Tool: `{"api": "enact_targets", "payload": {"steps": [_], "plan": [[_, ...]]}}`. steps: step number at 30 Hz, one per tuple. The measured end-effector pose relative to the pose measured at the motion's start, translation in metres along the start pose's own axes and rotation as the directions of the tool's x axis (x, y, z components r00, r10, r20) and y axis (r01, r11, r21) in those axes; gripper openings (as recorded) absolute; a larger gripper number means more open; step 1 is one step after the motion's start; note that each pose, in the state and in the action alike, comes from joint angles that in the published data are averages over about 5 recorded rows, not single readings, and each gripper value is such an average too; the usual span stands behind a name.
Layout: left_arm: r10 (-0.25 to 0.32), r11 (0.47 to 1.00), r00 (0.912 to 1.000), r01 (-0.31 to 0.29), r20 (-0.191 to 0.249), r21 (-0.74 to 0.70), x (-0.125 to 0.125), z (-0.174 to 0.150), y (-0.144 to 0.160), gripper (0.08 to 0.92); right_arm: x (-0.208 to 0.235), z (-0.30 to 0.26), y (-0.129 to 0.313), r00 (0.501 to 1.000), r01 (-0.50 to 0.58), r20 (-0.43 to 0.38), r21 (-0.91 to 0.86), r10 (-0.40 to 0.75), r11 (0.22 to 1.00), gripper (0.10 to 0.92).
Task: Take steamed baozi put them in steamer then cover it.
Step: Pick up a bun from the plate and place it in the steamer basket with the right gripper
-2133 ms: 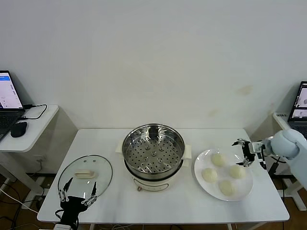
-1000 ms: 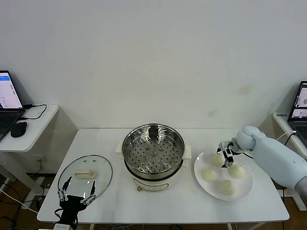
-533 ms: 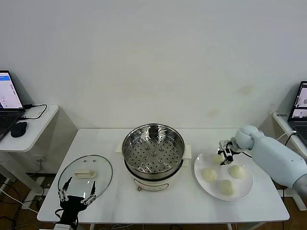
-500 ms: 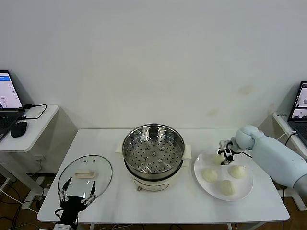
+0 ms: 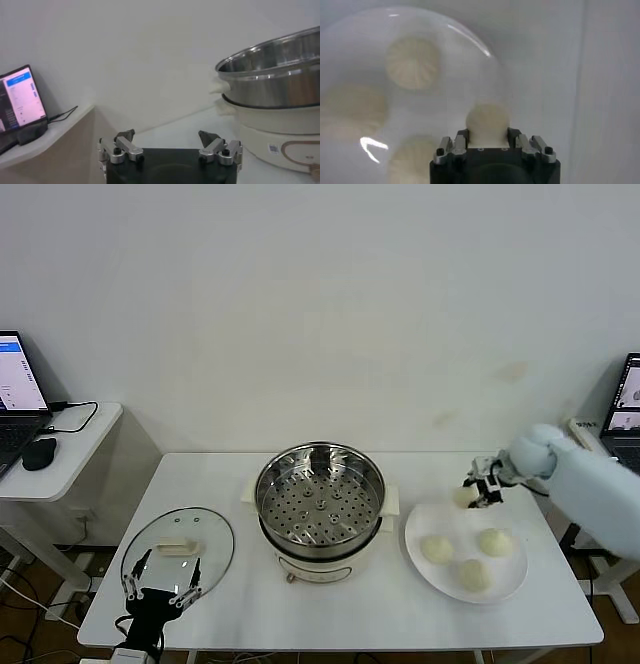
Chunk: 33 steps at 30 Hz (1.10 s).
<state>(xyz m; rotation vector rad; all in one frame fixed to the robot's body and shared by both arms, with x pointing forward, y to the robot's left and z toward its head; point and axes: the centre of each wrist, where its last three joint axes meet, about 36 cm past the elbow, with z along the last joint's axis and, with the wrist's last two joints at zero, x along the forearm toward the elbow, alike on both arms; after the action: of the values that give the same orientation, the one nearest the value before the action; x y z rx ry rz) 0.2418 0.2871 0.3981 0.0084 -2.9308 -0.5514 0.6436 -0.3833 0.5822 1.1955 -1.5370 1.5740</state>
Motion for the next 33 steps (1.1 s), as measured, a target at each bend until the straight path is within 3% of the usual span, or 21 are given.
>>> {"api": "enact_targets", "payload": {"steps": [7, 13, 22, 33], "plan": [[0.000, 1.000, 0.9999, 0.000, 0.010, 0.004, -0.002, -0.003, 0.002, 0.823, 0.052, -0.045, -0.047, 0.994, -0.078, 0.085, 0.086, 0.071, 0.993, 0.492], [-0.006, 1.000, 1.0000, 0.006, 0.007, 0.002, -0.005, -0.001, 0.008, 0.823, 0.069, -0.108, -0.083, 0.983, -0.104, 0.171, 0.204, 0.069, 0.973, 0.492], [-0.025, 1.000, 0.9997, 0.025, 0.000, 0.003, -0.006, 0.002, 0.015, 0.823, 0.044, -0.217, -0.114, 0.968, -0.088, 0.250, 0.435, -0.026, 0.896, 0.492], [-0.046, 0.999, 0.9990, 0.046, -0.001, 0.018, -0.005, 0.002, 0.016, 0.823, -0.007, -0.293, -0.118, 0.971, -0.057, 0.203, 0.700, -0.122, 0.711, 0.500]]}}
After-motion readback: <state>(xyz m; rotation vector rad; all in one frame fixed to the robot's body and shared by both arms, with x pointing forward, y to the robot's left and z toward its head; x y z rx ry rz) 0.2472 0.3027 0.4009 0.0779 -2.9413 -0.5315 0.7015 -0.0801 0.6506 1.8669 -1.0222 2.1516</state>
